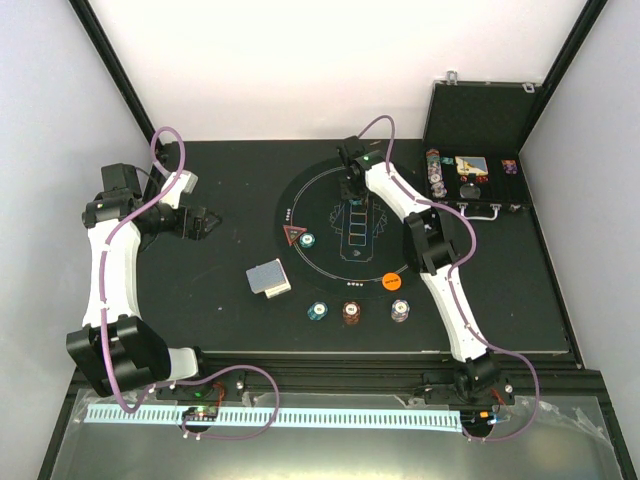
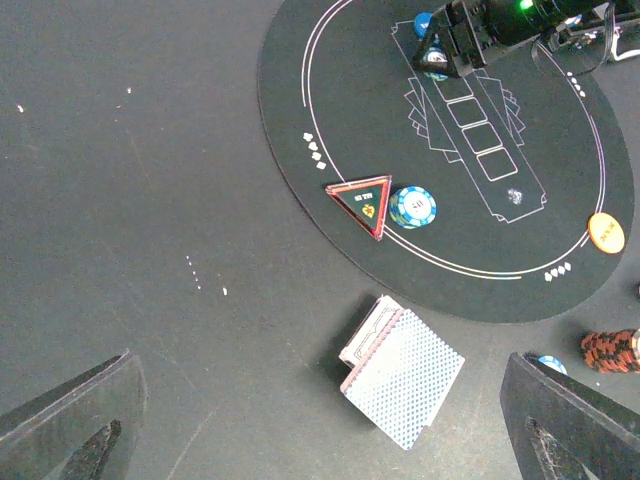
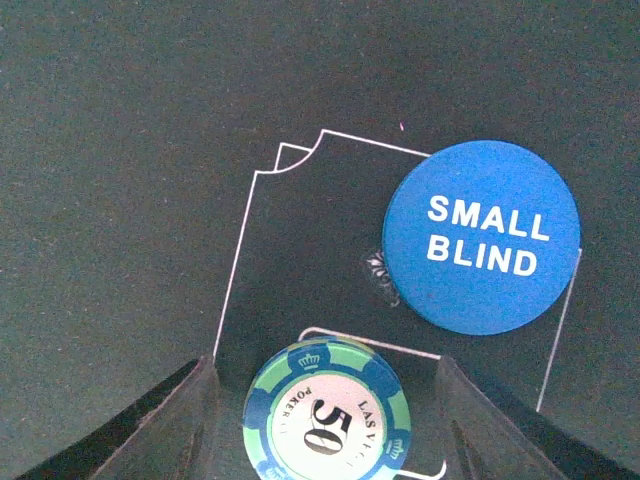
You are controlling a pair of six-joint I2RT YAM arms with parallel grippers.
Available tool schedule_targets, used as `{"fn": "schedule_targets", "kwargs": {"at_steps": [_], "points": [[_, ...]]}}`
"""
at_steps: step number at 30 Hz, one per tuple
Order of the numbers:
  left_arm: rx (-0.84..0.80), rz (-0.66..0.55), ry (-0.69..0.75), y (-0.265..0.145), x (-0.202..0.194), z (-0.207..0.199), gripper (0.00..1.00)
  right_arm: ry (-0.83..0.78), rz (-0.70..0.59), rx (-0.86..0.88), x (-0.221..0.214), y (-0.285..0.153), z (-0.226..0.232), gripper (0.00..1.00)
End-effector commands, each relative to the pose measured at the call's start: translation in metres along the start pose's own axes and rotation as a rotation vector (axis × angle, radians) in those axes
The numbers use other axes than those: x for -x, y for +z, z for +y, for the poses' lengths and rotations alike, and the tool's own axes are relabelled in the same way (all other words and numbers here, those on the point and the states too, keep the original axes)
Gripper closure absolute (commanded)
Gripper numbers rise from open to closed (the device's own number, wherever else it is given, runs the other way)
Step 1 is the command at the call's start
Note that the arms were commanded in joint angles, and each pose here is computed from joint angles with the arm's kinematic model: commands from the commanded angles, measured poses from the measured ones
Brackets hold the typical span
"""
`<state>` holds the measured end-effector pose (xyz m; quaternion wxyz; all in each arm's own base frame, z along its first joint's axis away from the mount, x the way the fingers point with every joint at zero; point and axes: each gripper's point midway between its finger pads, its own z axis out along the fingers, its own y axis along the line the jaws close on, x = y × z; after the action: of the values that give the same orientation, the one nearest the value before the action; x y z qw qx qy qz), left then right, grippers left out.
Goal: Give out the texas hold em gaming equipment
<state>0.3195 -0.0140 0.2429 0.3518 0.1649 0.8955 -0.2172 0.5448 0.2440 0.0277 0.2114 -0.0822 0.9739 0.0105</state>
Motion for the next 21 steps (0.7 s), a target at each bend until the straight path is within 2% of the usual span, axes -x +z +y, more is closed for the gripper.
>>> {"fn": "schedule_targets", "kwargs": {"at_steps": [1,3,7,11,16,21], "points": [[-0.005,-0.038,0.028,-0.010,0.015,-0.003,0.01,0.006,-0.027,0.003,0.010,-0.008,-0.002,0.35],[-0.004,-0.037,0.028,-0.011,0.015,-0.004,0.01,0.002,-0.043,0.010,0.015,-0.022,-0.001,0.31],[0.003,-0.042,0.036,-0.014,0.016,-0.006,0.01,-0.008,-0.100,0.026,0.028,-0.070,0.004,0.31],[0.021,-0.044,0.043,-0.018,0.017,-0.006,0.01,-0.070,-0.130,0.041,0.011,-0.119,0.028,0.31],[0.038,-0.065,0.055,-0.025,0.020,-0.010,0.01,-0.226,-0.147,0.124,-0.054,-0.169,0.092,0.25],[0.036,-0.070,0.056,-0.026,0.020,-0.011,0.01,-0.384,-0.068,0.229,-0.150,-0.186,0.159,0.19]]}}
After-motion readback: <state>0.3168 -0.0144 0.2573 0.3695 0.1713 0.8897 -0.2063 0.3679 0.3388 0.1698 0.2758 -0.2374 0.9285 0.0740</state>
